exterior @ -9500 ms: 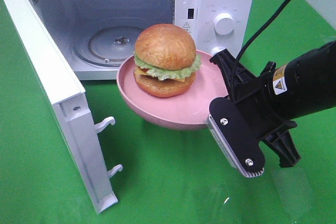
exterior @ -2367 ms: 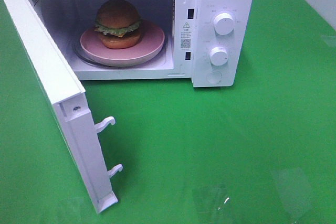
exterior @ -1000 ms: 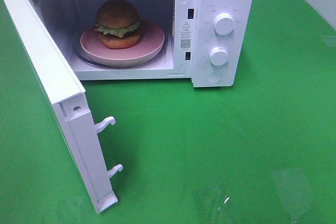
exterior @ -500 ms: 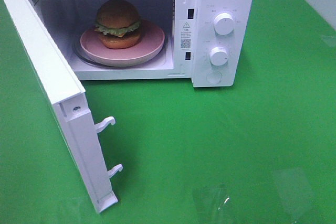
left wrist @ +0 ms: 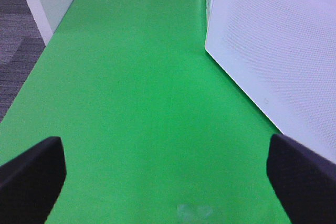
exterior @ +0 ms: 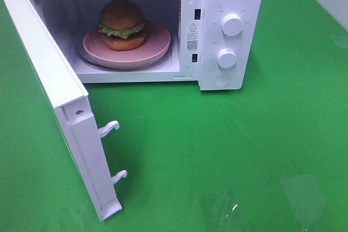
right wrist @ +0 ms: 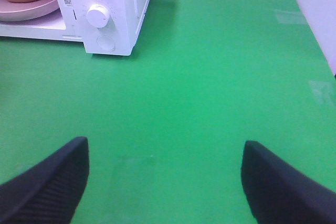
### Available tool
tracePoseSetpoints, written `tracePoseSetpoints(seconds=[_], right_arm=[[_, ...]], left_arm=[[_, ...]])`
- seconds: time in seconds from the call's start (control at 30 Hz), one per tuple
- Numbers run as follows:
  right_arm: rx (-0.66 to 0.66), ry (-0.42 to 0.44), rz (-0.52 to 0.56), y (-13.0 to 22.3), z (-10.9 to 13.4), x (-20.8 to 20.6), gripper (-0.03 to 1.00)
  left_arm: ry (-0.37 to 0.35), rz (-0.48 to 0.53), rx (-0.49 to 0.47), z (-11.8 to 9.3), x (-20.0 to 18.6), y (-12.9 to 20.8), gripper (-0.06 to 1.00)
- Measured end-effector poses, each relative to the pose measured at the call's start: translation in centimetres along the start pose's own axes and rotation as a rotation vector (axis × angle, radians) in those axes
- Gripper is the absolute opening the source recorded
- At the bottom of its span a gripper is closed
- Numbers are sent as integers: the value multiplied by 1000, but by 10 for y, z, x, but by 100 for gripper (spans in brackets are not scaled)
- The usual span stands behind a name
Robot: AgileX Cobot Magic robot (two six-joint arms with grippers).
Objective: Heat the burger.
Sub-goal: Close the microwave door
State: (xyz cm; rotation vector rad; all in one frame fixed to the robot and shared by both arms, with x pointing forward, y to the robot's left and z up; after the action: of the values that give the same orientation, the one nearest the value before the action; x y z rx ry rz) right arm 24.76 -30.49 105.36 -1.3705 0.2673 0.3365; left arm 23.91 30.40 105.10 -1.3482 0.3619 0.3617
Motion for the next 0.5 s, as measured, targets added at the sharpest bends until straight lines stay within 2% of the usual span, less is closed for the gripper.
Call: tracePoseSetpoints(seconds=[0.5], right_arm=[[0, 0, 0, 0, 0, 0, 76]], left_arm=[[0, -21, -2, 0, -2, -3, 98]])
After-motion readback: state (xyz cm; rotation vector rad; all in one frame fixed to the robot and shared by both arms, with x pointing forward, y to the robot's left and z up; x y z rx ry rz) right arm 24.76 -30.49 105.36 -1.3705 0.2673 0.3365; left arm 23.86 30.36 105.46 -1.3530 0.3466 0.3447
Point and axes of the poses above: a point on each arm's last joint axis where the gripper is mounted, x pointing out along that axis toward the gripper, z along the wrist's bending axis when the last joint is at zero, y = z × x, the point moved 1 cm from there along x, pointing out along that axis toward the gripper, and after that the axes turned 12 degrees about x, right-handed, at the moved point
